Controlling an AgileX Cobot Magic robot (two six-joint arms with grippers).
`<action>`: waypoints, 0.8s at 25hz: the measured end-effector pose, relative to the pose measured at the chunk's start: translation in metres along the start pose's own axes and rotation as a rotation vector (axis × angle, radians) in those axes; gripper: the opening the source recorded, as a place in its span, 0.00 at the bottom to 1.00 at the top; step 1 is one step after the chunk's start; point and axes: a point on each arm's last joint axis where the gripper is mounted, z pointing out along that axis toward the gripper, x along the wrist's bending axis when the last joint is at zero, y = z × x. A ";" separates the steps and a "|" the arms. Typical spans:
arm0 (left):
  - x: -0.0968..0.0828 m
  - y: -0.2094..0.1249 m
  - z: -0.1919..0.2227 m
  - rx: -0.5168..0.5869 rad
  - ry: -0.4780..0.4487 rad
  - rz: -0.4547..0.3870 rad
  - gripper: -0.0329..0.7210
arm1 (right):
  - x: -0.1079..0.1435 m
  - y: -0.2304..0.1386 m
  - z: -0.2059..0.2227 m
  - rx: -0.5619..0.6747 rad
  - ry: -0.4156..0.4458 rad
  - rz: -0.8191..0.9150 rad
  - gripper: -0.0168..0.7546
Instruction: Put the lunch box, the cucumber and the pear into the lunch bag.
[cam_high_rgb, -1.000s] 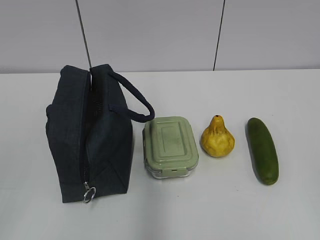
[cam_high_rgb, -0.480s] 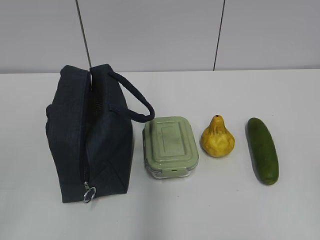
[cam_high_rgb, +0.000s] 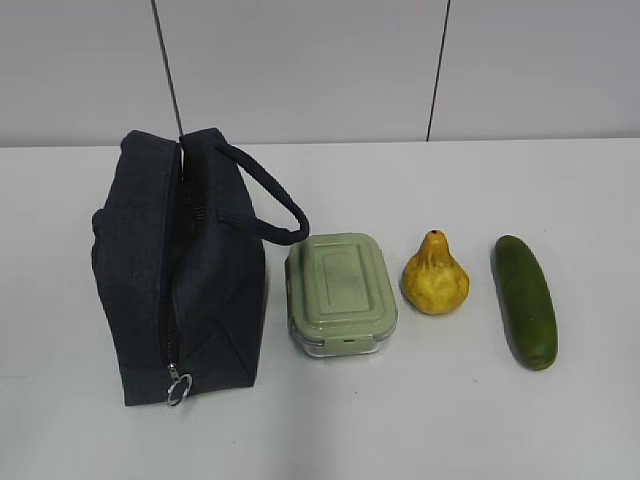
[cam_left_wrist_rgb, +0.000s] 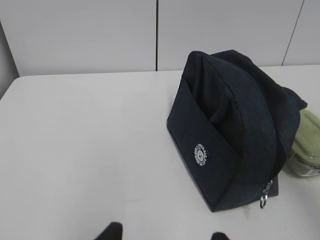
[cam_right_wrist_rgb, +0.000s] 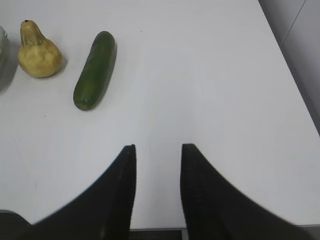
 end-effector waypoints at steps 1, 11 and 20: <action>0.000 0.000 0.000 0.000 0.000 0.000 0.47 | 0.000 0.000 0.000 0.000 -0.001 -0.001 0.34; 0.000 0.000 0.000 0.000 0.000 0.000 0.47 | 0.000 0.000 0.000 0.000 -0.001 -0.001 0.34; 0.000 0.000 0.000 0.000 0.000 0.000 0.47 | 0.000 0.000 0.000 0.000 -0.002 -0.001 0.34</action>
